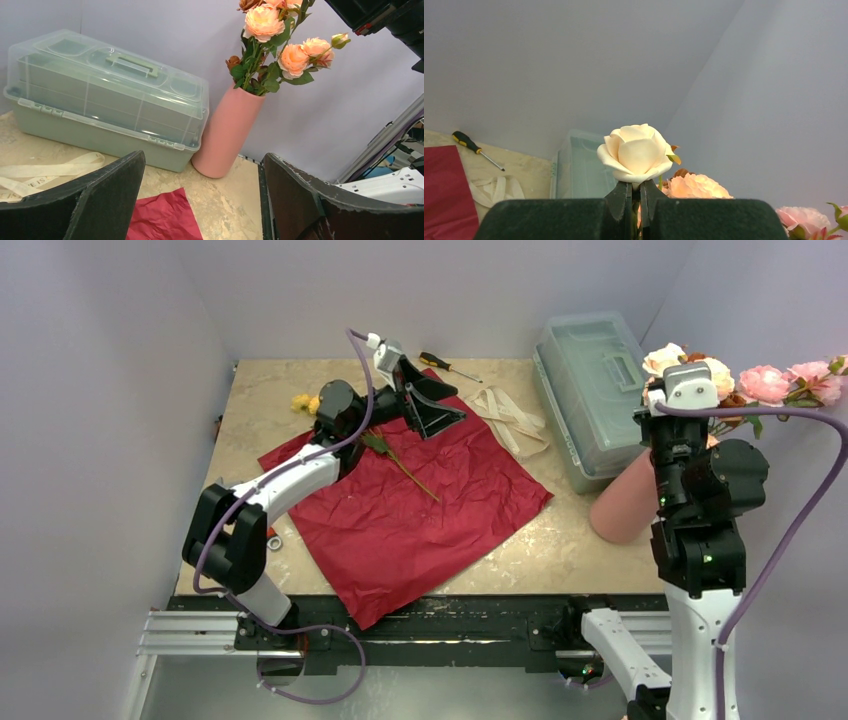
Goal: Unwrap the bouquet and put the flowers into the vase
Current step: Insert the fake flower into the vase.
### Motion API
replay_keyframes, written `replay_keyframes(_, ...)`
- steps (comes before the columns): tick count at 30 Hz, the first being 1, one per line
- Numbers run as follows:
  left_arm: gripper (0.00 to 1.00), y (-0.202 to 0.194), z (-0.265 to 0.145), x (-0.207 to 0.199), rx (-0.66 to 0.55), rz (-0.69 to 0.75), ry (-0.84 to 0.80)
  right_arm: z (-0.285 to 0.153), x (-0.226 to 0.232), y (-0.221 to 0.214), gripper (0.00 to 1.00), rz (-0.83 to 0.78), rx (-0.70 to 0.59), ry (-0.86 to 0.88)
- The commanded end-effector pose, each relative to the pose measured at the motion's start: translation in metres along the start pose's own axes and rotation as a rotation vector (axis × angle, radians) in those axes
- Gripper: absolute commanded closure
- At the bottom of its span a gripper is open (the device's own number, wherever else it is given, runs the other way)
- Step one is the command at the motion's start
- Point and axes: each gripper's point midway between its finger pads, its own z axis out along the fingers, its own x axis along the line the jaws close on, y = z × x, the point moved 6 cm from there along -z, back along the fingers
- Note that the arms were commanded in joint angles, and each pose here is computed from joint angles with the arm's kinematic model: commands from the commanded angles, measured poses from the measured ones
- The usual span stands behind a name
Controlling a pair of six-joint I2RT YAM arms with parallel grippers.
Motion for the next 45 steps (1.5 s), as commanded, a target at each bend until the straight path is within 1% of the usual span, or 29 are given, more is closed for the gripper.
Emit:
replay_keyframes(1, 0.11, 0.013, -0.002, 0.001, -0.043, 0.05, -0.01, 0.01, -0.006, -0.002, 1.0, -0.027, -0.023, -0.069)
replay_keyframes(12, 0.11, 0.019, -0.009, 0.008, -0.058, 0.037, 0.001, 0.024, 0.007, -0.03, 1.0, -0.027, 0.015, -0.076)
replay_keyframes(21, 0.11, 0.023, -0.017, 0.013, -0.064, 0.037, 0.019, 0.024, 0.015, -0.063, 1.0, -0.058, 0.098, -0.094)
replay_keyframes(25, 0.11, 0.022, -0.02, 0.014, -0.063, 0.036, 0.021, 0.022, 0.017, -0.069, 1.0, -0.039, 0.125, -0.096)
replay_keyframes(29, 0.11, 0.022, -0.021, 0.015, -0.068, 0.034, 0.024, 0.022, 0.019, -0.08, 1.0, -0.013, 0.182, -0.105)
replay_keyframes(34, 0.11, 0.022, -0.021, 0.016, -0.069, 0.029, 0.025, 0.02, 0.018, -0.097, 1.0, -0.021, 0.263, -0.128)
replay_keyframes(45, 0.11, 0.015, -0.028, 0.028, -0.06, -0.009, 0.082, 0.015, 0.006, -0.121, 1.0, -0.011, 0.374, -0.161)
